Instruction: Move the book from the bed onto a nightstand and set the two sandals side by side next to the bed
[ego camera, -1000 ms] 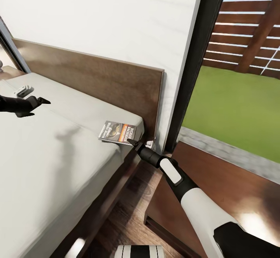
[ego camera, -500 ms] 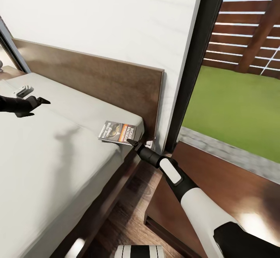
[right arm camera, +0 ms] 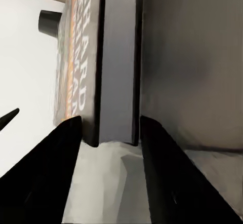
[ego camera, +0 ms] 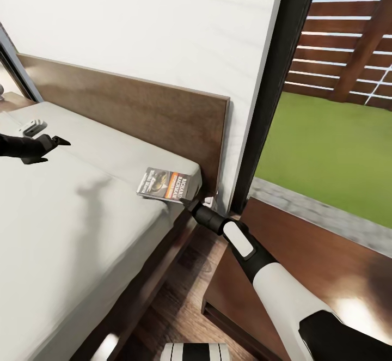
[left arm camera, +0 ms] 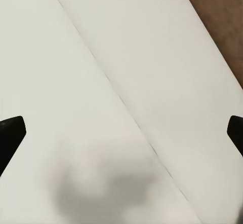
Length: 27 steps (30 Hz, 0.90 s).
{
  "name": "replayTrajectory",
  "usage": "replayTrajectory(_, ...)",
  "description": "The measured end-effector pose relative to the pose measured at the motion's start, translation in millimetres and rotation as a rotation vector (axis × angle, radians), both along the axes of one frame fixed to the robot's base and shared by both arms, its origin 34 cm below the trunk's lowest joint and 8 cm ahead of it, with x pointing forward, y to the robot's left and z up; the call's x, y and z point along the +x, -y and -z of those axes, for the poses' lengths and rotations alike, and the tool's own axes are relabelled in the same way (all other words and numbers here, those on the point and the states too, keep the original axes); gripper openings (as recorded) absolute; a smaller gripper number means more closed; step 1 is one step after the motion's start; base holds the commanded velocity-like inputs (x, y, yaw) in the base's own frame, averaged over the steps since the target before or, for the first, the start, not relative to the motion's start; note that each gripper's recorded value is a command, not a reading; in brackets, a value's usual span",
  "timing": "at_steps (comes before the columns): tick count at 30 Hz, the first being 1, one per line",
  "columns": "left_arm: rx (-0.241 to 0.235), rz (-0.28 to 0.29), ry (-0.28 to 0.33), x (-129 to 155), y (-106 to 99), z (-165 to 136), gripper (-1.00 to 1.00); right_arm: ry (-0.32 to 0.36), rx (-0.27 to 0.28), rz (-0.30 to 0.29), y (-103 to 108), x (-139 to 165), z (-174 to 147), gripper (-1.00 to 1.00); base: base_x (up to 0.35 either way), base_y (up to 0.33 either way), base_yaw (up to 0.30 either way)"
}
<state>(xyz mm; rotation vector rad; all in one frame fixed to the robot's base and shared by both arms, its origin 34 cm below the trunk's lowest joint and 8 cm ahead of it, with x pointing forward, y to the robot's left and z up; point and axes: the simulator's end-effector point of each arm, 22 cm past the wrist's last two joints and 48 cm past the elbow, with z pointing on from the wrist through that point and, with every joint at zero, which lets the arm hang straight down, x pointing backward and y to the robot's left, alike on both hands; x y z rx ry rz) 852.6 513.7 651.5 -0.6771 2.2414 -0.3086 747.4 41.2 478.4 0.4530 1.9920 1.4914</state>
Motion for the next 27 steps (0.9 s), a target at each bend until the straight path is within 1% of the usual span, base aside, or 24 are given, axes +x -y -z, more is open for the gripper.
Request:
replayTrajectory(5, 0.000, 0.000, 0.000, 0, 0, 0, 1.00, 0.003, 0.002, -0.004, -1, 0, -1, -1.00, 0.000, 0.000, 0.000)
replayTrajectory(9, 0.000, 0.000, 0.000, 0, 0, 0, 1.00, 0.020, 0.007, -0.010, -3, 1, -9, -1.00, 0.000, 0.000, 0.000)
replayTrajectory(15, 0.000, 0.000, 0.000, 0, 0, 0, 1.00, 0.038, -0.004, -0.037, -12, -4, -13, -1.00, 0.000, 0.000, 0.000)
replayTrajectory(27, -0.001, 0.001, 0.001, 0, 0, 0, 1.00, 0.042, -0.008, -0.043, -14, -5, -13, -1.00, 0.000, 0.000, 0.000)
